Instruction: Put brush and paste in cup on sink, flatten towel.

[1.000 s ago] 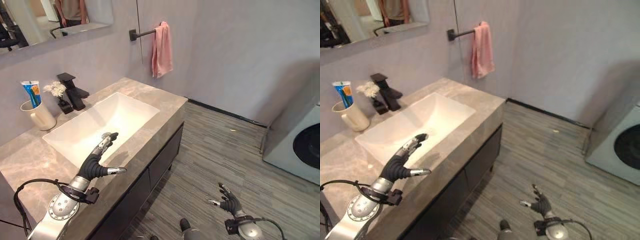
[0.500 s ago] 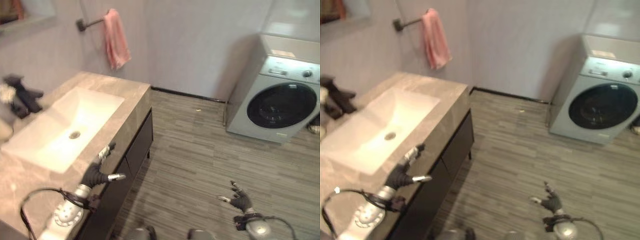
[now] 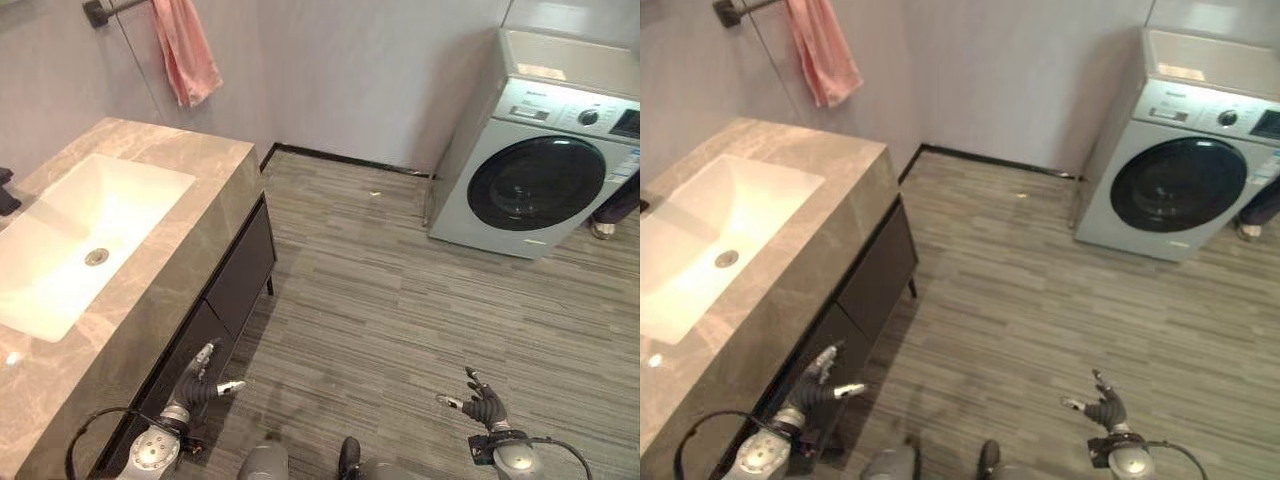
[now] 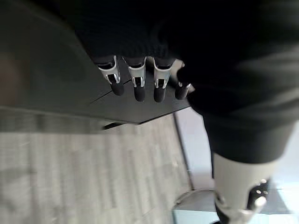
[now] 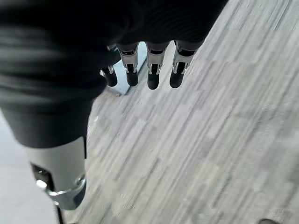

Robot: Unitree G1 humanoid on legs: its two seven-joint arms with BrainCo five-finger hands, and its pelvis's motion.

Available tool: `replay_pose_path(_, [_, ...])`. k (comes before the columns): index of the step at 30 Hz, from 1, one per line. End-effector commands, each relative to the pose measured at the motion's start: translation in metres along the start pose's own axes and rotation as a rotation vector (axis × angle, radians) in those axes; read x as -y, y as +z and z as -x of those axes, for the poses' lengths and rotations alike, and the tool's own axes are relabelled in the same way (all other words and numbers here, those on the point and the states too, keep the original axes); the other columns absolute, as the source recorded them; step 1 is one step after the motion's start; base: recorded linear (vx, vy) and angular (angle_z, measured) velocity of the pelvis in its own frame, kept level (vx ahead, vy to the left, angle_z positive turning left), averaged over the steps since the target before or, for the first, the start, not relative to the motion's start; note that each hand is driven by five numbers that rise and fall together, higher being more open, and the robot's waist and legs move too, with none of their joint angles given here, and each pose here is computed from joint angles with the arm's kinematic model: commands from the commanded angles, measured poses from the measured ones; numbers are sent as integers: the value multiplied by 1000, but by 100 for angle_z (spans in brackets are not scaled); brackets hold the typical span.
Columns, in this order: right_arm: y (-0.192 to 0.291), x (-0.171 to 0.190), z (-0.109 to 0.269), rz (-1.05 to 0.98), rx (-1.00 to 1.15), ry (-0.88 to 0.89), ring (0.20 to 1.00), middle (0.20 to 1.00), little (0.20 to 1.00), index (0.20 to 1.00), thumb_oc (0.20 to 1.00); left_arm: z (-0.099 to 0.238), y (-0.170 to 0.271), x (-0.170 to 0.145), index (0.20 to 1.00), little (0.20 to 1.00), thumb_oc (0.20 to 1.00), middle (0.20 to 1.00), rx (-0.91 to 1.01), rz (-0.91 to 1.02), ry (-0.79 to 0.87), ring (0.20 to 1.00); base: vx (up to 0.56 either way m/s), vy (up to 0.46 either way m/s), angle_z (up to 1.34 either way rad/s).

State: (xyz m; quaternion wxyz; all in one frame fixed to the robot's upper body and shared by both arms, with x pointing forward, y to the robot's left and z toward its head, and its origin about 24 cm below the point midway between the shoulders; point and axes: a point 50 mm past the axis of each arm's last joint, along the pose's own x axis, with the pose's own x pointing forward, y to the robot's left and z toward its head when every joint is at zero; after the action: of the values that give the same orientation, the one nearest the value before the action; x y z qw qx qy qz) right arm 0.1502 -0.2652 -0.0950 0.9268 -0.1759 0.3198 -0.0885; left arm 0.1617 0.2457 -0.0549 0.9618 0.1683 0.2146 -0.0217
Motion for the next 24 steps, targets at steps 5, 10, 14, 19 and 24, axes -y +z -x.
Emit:
replay_pose_path(5, [20, -18, -15, -12, 43, 37, 1000, 1000, 1000, 1000, 1000, -13, 4, -3, 1000, 1000, 1000, 1000, -5, -31, 82, 1000, 62, 73, -34])
replay_pose_path(10, [23, -30, -15, -11, 45, 75, 1000, 1000, 1000, 1000, 1000, -17, 1, 1, 1000, 1000, 1000, 1000, -30, -62, 72, 1000, 54, 24, -11])
replay_pose_path(14, [20, -38, -13, -26, 34, 98, 1000, 1000, 1000, 1000, 1000, -19, -1, 4, 1000, 1000, 1000, 1000, -42, -103, 40, 1000, 121, 38, -3])
replay_pose_path(19, [19, -38, -13, -36, 31, 98, 1000, 1000, 1000, 1000, 1000, -19, -1, 7, 1000, 1000, 1000, 1000, -43, -112, 15, 1000, 101, 65, 0])
replay_pose_path(24, [23, -37, -13, -52, 47, 95, 1000, 1000, 1000, 1000, 1000, -17, -1, 4, 1000, 1000, 1000, 1000, -40, -125, 12, 1000, 50, 163, -9])
